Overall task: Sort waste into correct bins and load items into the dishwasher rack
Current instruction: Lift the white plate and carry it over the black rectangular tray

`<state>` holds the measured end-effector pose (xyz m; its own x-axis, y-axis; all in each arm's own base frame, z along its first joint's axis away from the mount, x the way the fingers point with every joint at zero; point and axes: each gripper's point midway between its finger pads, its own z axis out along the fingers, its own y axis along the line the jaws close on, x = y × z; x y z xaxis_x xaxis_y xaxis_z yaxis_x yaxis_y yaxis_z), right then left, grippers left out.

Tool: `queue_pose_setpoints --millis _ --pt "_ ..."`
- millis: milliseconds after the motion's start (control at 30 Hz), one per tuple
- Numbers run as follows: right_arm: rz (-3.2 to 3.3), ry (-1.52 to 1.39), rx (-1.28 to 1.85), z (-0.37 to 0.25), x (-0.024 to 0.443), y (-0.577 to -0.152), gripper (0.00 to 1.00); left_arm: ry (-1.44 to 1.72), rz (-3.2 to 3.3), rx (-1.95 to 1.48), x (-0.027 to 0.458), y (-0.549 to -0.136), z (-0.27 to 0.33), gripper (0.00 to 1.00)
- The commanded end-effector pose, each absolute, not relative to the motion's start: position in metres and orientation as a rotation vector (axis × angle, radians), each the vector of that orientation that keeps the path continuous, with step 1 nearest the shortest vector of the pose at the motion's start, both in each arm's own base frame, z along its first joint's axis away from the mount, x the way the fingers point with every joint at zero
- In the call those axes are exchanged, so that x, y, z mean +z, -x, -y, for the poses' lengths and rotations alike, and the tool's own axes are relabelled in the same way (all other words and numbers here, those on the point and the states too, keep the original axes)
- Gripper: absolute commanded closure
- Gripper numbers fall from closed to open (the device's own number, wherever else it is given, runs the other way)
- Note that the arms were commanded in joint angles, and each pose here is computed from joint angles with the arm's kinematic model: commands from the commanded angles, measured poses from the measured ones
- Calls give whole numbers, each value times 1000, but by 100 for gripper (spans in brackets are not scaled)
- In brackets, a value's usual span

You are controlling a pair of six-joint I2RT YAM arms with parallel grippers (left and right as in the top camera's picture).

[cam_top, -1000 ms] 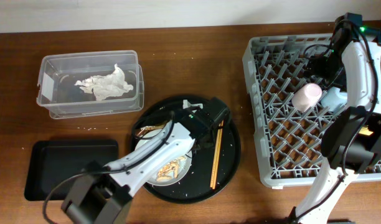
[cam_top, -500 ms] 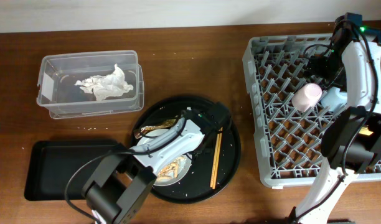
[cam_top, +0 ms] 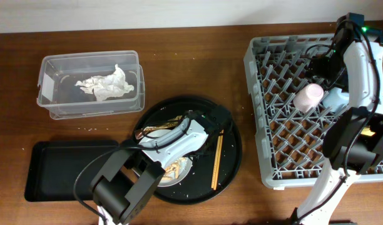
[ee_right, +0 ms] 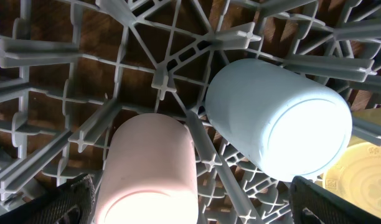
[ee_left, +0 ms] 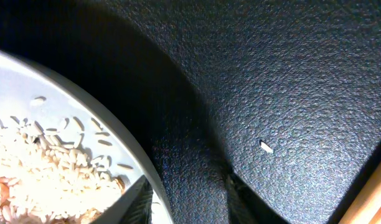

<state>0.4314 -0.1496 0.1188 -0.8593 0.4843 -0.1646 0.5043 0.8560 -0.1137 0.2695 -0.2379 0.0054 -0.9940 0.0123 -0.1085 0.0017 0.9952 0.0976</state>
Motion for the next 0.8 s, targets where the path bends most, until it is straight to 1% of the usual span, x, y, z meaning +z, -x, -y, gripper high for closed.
queue_pose_setpoints --millis 0,67,133,167,300,467,533,767 --pt "-2897 -787 -233 150 118 -432 2 -33 -3042 191 -4 -265 235 70" --pt "-2897 -787 -233 150 118 -432 2 -39 -3043 205 -6 -264 234 71" --pt "-2897 -787 -233 150 118 -432 2 -39 -3043 221 -9 -264 233 75" --pt "-2898 -786 -233 150 118 -432 2 -40 -3045 224 -10 -264 232 76" --pt "-2898 -786 -233 150 118 -432 2 -47 -3042 231 -10 -263 233 87" --pt "-2897 -787 -233 150 118 -432 2 -55 -3053 251 -8 -260 231 88" --pt "-2898 -786 -233 150 118 -432 2 -58 -3064 279 -3 -258 229 99" --pt "-2898 -786 -233 150 118 -432 2 -59 -3086 325 20 -258 229 98"
